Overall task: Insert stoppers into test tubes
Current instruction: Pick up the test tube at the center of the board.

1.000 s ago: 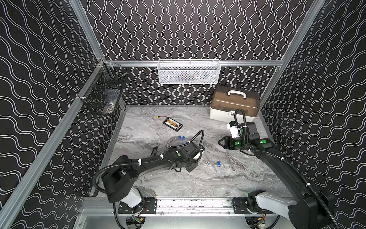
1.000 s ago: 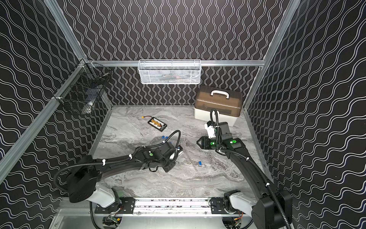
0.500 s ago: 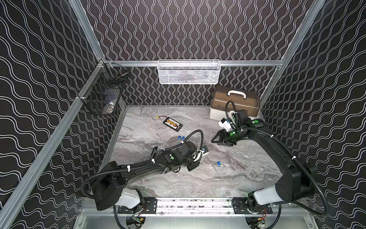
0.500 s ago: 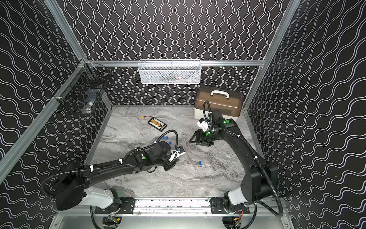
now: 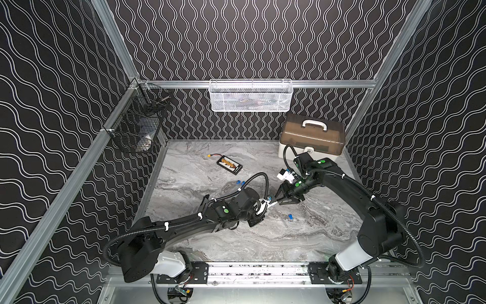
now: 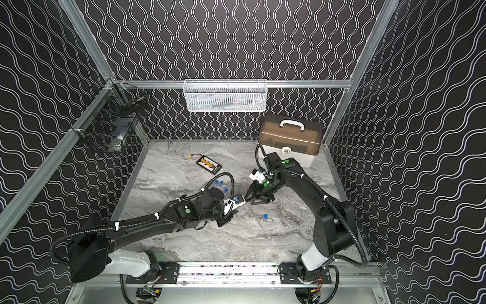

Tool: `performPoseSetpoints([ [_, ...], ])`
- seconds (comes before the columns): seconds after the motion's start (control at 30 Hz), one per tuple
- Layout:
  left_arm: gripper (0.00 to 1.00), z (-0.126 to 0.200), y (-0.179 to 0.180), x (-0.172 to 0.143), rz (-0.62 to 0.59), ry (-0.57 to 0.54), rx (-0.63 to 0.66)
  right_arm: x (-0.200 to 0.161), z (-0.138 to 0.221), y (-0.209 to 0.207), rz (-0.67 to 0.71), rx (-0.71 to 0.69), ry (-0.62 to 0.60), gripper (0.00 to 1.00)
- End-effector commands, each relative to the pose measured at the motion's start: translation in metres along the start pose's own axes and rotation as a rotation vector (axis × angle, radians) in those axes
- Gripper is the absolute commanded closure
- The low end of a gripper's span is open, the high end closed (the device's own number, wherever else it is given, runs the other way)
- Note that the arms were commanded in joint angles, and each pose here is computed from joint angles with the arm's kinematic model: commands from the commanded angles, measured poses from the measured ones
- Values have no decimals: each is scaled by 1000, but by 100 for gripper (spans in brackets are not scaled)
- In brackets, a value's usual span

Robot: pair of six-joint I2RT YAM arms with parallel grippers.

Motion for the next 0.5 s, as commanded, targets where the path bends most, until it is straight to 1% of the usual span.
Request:
performPoseSetpoints([
  [0.0,82,3,1,5,-7,-37,12,-3,-4,5,8,25,38,61],
  [0.2,82,5,1,6,-9,-46,12,-1,-4,6,10,21,31,69],
  [0.37,82,8,1,7,-13,-64,11,0,-5,5,6,18,30,72],
  [0.47,82,9,1,8,-14,-69,9,1,-5,5,5,19,29,75],
])
Point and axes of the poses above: each gripper's point midway between its finger pads, its own z axis back along the fingers, its own y axis along the line the jaws close on, x = y × z, the point moved 7 cm from there along z, back along the fingers, and after that the axes turned 9 degrees about z, right-handed, at the moved point
